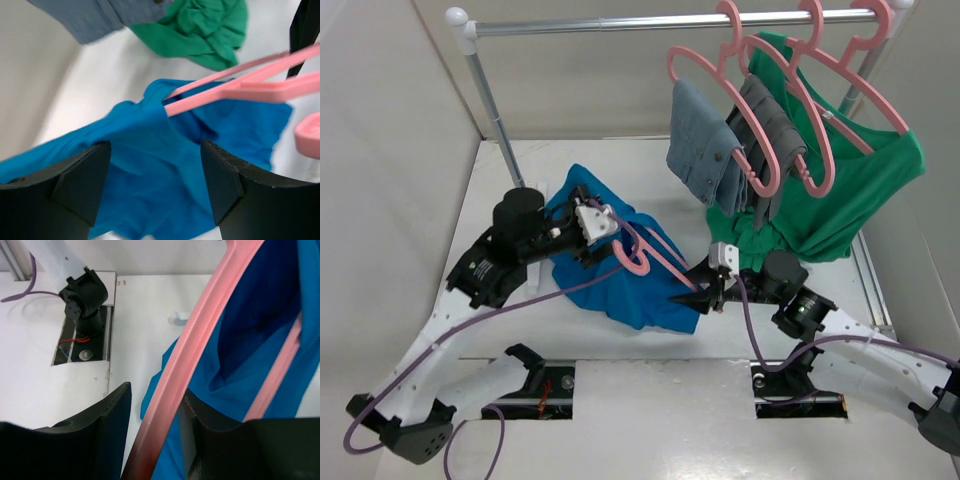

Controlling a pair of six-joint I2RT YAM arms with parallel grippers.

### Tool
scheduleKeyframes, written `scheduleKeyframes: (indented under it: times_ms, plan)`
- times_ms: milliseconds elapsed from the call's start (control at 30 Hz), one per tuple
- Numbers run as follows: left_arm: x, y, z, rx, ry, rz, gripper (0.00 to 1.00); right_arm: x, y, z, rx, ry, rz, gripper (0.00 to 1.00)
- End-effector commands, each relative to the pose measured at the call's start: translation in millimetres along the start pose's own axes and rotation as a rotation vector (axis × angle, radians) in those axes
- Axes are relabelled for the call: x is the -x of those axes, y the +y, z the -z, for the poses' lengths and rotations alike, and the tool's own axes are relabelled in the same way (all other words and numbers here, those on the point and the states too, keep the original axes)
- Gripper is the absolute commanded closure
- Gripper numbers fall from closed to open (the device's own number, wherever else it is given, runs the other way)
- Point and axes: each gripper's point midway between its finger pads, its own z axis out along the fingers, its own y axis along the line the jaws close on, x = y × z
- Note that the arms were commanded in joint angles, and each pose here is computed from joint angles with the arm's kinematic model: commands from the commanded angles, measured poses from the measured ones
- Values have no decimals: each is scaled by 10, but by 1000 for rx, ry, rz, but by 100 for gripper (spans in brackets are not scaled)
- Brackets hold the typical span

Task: Place the t-shirt on the hanger
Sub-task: Place tshirt on hanger

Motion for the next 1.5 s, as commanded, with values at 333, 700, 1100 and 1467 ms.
scheduleKeyframes:
  times_ms: [333,700,1100,1467]
  plan:
    - [145,112,258,67,-49,-405,25,245,133,17,116,-95,87,100]
    - [26,149,50,-39,36,-521,22,291,110,16,105,-83,76,100]
    - [62,-187,220,-278,50,-500,20,229,54,15,75,-69,85,100]
    - [-475,-174,166,-339,217,-557,20,216,32,19,67,-45,94,100]
